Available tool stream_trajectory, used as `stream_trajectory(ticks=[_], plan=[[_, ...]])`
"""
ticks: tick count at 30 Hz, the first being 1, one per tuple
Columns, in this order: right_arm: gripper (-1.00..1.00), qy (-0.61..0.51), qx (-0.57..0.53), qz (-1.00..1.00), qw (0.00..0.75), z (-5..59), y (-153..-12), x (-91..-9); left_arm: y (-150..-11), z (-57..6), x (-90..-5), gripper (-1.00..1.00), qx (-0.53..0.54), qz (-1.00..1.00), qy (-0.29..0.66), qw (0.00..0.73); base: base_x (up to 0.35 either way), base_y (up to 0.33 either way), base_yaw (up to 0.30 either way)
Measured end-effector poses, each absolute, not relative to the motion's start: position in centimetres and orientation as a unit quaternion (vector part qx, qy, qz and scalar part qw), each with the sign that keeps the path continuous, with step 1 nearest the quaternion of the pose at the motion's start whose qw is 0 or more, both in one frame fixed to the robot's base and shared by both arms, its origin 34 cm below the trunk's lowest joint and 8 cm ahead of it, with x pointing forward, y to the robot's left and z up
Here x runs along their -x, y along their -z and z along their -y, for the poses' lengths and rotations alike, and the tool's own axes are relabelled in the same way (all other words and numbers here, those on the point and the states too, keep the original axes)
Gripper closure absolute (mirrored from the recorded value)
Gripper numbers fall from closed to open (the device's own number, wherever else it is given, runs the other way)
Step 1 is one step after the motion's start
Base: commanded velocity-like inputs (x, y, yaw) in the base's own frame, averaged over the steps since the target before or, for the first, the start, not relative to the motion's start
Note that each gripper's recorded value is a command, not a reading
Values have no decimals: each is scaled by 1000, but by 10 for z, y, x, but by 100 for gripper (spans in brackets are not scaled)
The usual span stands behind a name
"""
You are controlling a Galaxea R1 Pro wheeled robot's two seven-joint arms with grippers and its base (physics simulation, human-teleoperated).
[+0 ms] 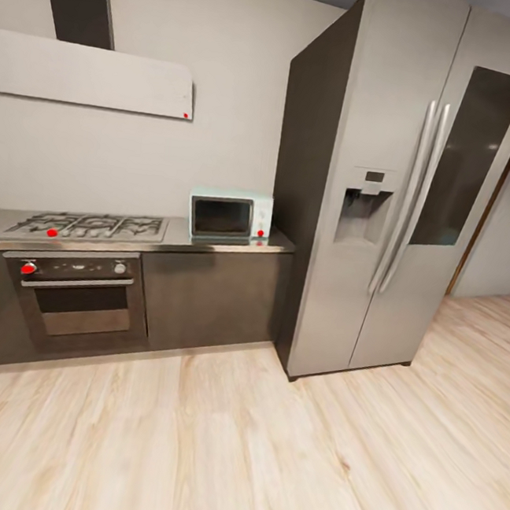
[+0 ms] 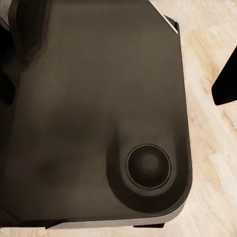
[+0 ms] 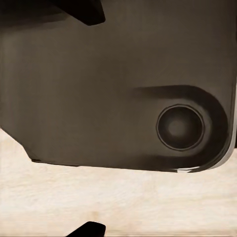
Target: In the kitchen, take the popcorn bag from the countertop, put it into the microwave, and heat it until the popcorn is cooked so the cooked popcorn ends up inside the bag.
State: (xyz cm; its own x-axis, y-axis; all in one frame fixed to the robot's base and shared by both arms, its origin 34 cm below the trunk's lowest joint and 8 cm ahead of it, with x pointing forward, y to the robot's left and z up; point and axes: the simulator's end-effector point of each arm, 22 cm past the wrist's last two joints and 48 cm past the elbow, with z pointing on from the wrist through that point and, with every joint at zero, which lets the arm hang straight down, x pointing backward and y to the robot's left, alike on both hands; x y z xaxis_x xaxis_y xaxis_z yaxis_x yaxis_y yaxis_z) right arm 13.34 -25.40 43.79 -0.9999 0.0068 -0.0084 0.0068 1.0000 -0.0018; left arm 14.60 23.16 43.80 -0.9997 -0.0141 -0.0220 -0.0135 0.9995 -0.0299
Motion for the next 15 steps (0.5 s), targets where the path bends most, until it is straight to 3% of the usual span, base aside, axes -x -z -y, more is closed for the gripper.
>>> stream_trajectory(ticks=[15], plan=[[-100,0,-3,-1000,4,252,-438,-134,-438,-232,-146,-100,7,-1000,15,11,317,-158,0]])
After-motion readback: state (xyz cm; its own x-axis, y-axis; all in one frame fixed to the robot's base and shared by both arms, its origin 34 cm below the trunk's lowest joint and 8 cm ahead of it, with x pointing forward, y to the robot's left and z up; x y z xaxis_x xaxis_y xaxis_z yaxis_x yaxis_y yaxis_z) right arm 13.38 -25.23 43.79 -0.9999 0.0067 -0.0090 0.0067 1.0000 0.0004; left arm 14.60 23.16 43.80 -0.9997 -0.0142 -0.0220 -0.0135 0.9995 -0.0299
